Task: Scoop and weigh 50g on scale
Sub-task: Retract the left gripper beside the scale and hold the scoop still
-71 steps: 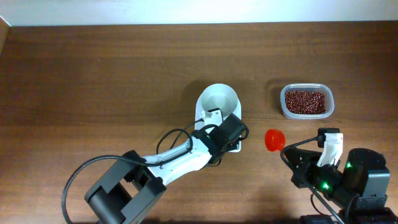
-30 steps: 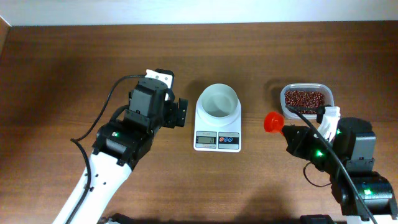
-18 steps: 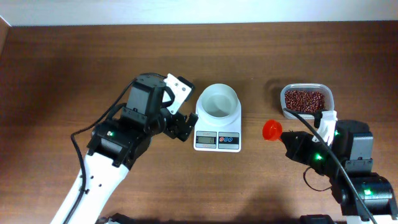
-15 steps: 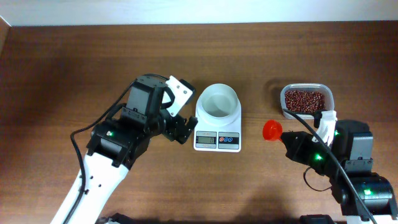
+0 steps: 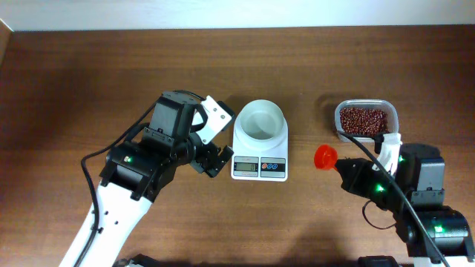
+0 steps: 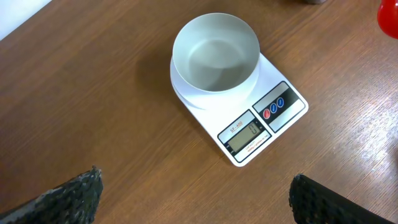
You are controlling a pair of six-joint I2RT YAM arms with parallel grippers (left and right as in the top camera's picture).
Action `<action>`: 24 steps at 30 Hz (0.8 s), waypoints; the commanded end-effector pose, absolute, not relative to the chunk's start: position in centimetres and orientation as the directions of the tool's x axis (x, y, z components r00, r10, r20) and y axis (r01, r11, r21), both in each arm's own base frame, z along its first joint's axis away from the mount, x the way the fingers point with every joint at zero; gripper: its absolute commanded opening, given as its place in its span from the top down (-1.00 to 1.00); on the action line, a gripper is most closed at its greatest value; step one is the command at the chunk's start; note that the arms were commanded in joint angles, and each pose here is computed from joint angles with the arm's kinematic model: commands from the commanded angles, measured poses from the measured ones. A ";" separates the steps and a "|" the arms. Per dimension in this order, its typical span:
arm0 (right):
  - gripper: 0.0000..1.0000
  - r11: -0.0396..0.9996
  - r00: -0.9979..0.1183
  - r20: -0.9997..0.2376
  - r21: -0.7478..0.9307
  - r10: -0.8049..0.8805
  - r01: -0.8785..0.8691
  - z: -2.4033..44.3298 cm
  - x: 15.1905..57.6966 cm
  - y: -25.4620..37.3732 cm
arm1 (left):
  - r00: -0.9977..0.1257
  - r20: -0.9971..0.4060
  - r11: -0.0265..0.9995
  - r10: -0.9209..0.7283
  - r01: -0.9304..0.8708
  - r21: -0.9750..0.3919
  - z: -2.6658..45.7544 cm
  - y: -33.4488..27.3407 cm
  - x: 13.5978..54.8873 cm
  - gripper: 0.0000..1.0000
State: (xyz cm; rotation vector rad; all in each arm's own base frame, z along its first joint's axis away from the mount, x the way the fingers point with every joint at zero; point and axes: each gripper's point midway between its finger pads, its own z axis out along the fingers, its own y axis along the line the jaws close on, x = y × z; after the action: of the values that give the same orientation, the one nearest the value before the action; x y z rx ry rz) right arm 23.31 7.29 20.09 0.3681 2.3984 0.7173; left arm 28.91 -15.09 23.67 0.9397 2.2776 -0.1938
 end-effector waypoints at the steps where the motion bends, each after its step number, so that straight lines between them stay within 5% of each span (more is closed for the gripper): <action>1: 0.92 0.826 -0.765 -0.497 0.558 0.410 0.080 20.7 23.5 6.9 | -0.492 -0.653 0.716 0.576 0.690 0.111 25.0 -15.3 28.8 -0.98; 12: 0.92 0.826 -0.772 -0.485 0.556 0.410 0.089 20.5 23.2 6.9 | -0.315 -0.624 0.459 0.715 0.885 0.080 23.9 -17.3 25.0 -0.98; 24: 0.92 0.828 -0.775 -0.481 0.553 0.410 0.094 20.3 23.1 6.8 | -0.368 -0.532 0.508 0.763 0.850 0.139 22.7 -15.0 25.2 -0.98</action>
State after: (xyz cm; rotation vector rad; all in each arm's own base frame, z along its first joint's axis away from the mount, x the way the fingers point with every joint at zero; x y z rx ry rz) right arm 22.86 7.22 19.65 0.3811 2.4238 0.7109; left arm 24.99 -15.25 21.68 1.3156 2.2486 -0.2386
